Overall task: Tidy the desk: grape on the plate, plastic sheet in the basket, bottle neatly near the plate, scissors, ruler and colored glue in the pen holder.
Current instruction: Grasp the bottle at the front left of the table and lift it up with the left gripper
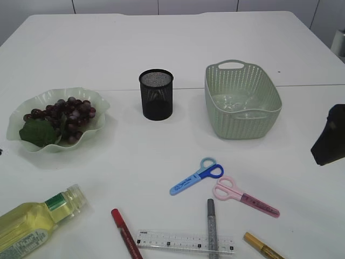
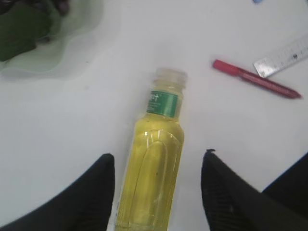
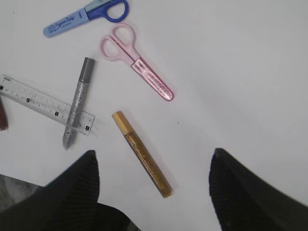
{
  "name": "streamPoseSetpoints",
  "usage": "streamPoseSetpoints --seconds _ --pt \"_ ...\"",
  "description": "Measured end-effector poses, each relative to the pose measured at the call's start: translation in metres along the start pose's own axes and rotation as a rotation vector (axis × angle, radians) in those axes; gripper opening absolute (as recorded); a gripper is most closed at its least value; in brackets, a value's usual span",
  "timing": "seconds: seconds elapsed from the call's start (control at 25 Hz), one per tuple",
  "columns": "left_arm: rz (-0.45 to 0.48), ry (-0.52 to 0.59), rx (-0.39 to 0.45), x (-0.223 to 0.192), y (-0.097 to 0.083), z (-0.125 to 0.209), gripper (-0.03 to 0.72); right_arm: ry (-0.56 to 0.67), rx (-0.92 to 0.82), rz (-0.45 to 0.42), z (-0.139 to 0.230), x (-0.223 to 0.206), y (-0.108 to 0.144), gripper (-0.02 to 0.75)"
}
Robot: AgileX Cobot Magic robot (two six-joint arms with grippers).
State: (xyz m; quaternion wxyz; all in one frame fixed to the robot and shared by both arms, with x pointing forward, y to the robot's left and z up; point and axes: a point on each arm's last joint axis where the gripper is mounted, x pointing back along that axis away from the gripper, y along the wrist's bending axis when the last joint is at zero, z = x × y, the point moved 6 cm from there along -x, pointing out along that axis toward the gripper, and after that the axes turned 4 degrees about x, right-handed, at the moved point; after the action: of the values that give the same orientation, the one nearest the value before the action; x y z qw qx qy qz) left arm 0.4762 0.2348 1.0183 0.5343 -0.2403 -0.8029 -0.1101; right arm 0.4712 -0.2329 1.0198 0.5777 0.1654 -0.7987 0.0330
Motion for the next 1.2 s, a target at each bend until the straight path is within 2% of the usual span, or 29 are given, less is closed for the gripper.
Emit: streamPoseSetpoints --seconds 0.12,0.32,0.68,0.92,1.08,1.2 --pt "0.018 0.062 -0.135 -0.014 -0.009 0.000 0.424 -0.007 0.004 0.007 0.002 0.001 -0.001 0.524" --pt "0.027 0.217 -0.221 -0.033 -0.010 0.011 0.424 -0.029 0.010 0.018 -0.001 0.000 -0.002 0.524" --pt "0.075 0.441 -0.195 -0.078 0.000 0.026 0.434 -0.064 0.035 0.027 -0.006 0.001 -0.004 0.524" --pt "0.028 0.493 -0.179 -0.093 0.010 0.036 0.524 -0.067 0.039 0.028 -0.007 0.001 -0.004 0.524" --pt "0.000 0.540 -0.194 -0.102 0.014 0.055 0.538 -0.069 0.039 0.029 -0.007 0.001 -0.004 0.524" --pt "-0.001 0.540 -0.194 -0.104 0.012 0.056 0.540 -0.075 0.039 0.030 -0.008 0.001 -0.004 0.524"
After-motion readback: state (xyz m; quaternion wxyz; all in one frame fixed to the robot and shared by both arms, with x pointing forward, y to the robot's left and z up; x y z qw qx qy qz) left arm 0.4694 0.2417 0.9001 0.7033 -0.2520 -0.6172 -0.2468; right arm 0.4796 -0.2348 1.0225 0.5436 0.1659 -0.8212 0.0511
